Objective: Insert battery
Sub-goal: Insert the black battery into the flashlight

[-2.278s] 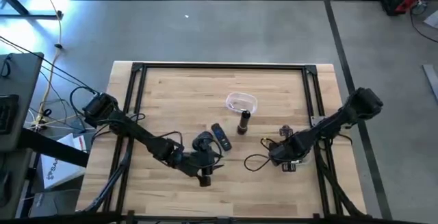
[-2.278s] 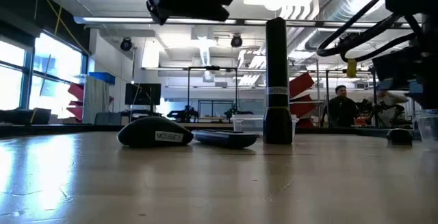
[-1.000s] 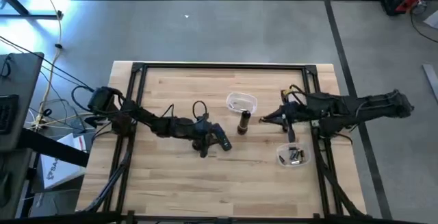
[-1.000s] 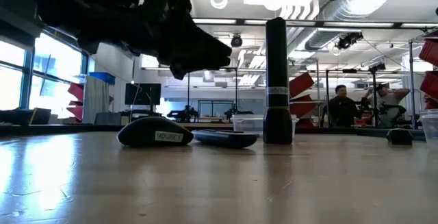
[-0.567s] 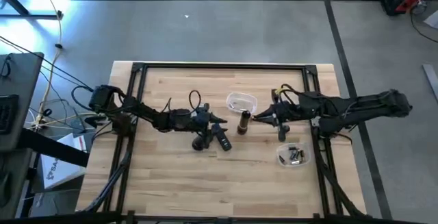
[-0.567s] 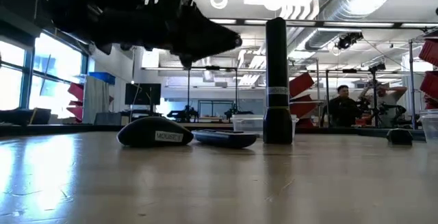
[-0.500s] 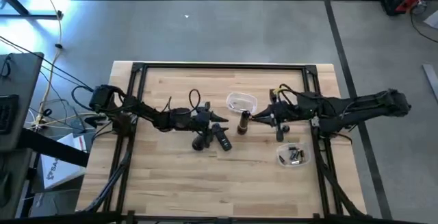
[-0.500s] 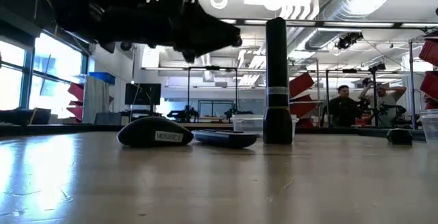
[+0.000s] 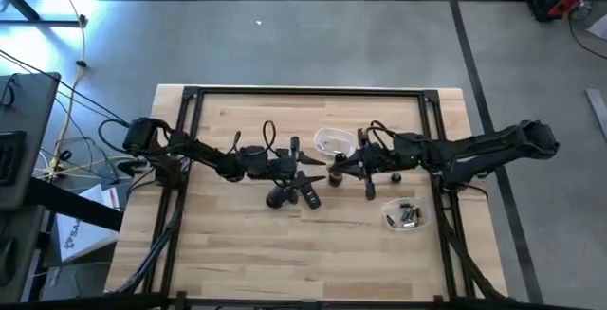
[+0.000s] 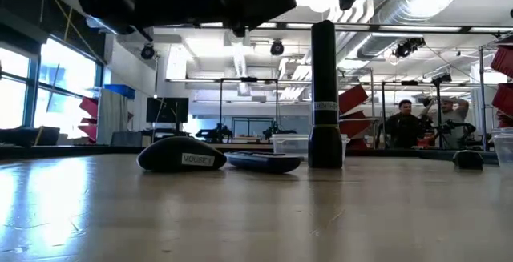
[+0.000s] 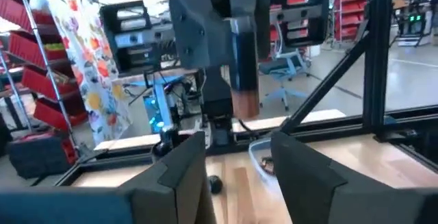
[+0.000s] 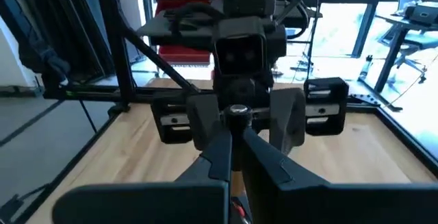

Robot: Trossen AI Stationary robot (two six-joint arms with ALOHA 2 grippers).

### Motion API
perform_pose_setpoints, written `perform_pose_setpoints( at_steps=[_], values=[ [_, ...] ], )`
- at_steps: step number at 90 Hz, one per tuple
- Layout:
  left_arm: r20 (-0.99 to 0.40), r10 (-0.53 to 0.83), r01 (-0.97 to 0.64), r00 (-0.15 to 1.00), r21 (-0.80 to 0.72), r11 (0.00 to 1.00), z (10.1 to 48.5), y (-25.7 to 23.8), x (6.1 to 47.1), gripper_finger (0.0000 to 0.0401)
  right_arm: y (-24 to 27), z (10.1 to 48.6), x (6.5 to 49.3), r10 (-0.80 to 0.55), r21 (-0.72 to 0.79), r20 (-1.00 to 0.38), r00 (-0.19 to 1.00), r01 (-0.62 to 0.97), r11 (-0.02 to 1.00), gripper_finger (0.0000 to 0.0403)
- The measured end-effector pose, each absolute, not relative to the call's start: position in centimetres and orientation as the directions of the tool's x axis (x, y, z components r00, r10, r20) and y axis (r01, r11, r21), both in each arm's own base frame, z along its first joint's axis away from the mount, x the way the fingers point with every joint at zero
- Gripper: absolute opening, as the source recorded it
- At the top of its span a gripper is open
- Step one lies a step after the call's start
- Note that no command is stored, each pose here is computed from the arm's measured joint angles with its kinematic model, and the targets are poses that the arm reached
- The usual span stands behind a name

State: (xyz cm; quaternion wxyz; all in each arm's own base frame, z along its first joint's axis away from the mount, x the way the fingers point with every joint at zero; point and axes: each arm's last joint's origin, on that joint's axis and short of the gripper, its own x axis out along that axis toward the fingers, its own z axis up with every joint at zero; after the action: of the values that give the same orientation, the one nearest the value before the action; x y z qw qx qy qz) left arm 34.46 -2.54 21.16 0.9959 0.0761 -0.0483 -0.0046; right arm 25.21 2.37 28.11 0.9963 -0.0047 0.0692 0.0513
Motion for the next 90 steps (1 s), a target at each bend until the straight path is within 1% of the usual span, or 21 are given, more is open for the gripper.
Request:
perform_pose_setpoints(
  at_steps=[8,16,26,36,43,53,62,67,76,84,90],
  values=[
    [0.117,-0.04,0.024,0.992,0.137,0.99,21.8,-2.6,34.8,0.0173,2.4,28.1,25.3,0.102,-0.003,-0.137,0.985,-0.104,0.995,0.0],
    [0.137,-0.04,0.022,0.99,0.125,0.992,22.5,-2.7,35.4,0.0177,2.4,28.1,25.3,0.101,-0.003,-0.136,0.985,-0.103,0.995,0.0],
    [0.063,-0.001,-0.01,0.998,0.175,0.984,21.9,-2.6,35.7,0.0177,2.4,28.0,25.3,0.096,-0.004,-0.142,0.985,-0.097,0.995,0.0],
    [0.037,0.034,-0.04,0.999,0.18,0.983,22.3,-2.6,35.4,0.0177,2.9,28.0,24.9,0.112,-0.001,-0.172,0.979,-0.114,0.993,0.0],
    [0.004,0.03,-0.03,1.0,0.183,0.983,22.6,-2.8,35.1,0.0177,3.7,27.5,24.6,0.143,-0.016,-0.23,0.963,-0.151,0.988,0.0],
    [-0.087,0.038,-0.022,0.996,0.178,0.984,22.4,-3.6,34.6,0.0177,5.2,26.9,24.1,0.179,-0.011,-0.309,0.934,-0.192,0.981,0.0],
    [-0.174,0.077,-0.045,0.982,0.181,0.982,21.9,-4.1,34.3,0.0177,6.6,26.6,23.4,0.168,-0.005,-0.412,0.895,-0.187,0.982,0.0],
    [-0.256,0.088,-0.045,0.963,0.168,0.985,21.0,-4.2,34.1,0.0177,7.2,26.2,22.9,0.143,0.003,-0.481,0.865,-0.161,0.987,0.0],
    [-0.381,0.083,-0.055,0.921,0.084,0.995,19.1,-4.3,34.0,0.0177,7.8,25.0,21.8,0.067,0.014,-0.605,0.793,-0.073,0.997,0.0],
    [-0.431,0.09,-0.086,0.898,0.028,0.996,17.4,-4.4,34.4,0.0177,8.0,23.2,21.2,-0.009,0.013,-0.694,0.72,0.025,1.0,0.0],
    [-0.451,0.093,-0.098,0.888,0.013,0.995,15.9,-4.4,34.8,0.0177,8.1,21.6,21.0,-0.051,0.003,-0.732,0.68,0.078,0.997,0.0]
  ],
)
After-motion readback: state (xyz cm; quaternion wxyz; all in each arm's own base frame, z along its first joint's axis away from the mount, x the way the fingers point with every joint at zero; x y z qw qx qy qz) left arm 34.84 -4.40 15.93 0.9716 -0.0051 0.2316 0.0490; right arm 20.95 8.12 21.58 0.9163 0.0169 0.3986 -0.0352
